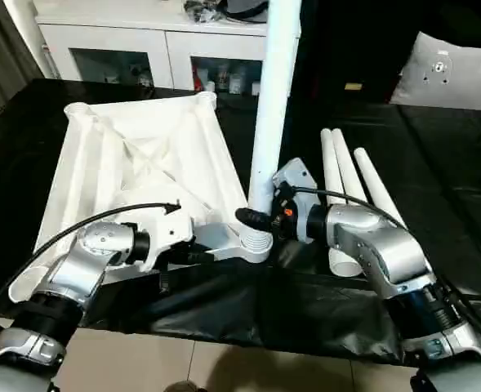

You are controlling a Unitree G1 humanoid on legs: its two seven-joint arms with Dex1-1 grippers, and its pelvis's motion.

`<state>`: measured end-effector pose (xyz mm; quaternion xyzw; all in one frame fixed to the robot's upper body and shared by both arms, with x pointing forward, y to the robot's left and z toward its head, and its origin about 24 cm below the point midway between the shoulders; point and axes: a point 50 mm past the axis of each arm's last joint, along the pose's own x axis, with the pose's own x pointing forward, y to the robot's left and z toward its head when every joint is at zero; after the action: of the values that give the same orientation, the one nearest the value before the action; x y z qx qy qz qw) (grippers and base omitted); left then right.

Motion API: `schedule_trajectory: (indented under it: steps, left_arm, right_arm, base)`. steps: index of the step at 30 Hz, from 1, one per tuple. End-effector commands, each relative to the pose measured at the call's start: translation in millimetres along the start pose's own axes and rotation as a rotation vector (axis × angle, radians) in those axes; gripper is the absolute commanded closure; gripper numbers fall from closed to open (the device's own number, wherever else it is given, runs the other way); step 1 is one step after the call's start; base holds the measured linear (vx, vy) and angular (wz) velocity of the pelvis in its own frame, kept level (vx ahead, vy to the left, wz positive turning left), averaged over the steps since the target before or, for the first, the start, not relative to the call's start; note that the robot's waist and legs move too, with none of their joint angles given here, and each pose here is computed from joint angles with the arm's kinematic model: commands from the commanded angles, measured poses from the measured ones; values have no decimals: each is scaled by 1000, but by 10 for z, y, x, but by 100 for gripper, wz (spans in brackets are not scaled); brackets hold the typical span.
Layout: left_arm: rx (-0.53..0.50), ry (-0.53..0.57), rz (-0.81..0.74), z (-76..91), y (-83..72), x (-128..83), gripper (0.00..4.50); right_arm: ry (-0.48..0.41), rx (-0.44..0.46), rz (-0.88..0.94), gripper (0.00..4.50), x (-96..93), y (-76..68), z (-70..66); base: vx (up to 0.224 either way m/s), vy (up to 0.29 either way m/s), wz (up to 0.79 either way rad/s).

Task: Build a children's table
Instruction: Insert table leg to table base

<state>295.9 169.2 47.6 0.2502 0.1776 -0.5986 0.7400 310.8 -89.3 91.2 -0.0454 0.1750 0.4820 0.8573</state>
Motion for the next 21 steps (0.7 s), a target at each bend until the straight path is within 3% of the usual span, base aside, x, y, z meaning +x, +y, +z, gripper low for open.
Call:
schedule_trajectory:
  steps: [1, 9, 14, 17, 21]
  left_arm:
    - [77, 14, -143, 59, -133, 183, 450]
    - [96, -3, -114, 129, -68, 230, 450]
    - [56, 9, -59, 70, -39, 196, 450]
    - [-7, -7, -27, 10, -48, 158, 450]
    - [-33, -14, -27, -2, -67, 142, 450]
  right_arm:
    - [92, 37, 14, 262, 16, 6, -161]
    - [101, 56, -2, 262, -48, -17, -216]
    - [87, 67, -29, 262, -51, -37, -267]
    - [0, 105, -39, 262, -52, -55, -288]
    - [-42, 138, -38, 262, -70, -52, -342]
  base:
    - [0, 0, 0]
    - [0, 0, 0]
    - [0, 0, 0]
    - [0, 0, 0]
    - [0, 0, 0]
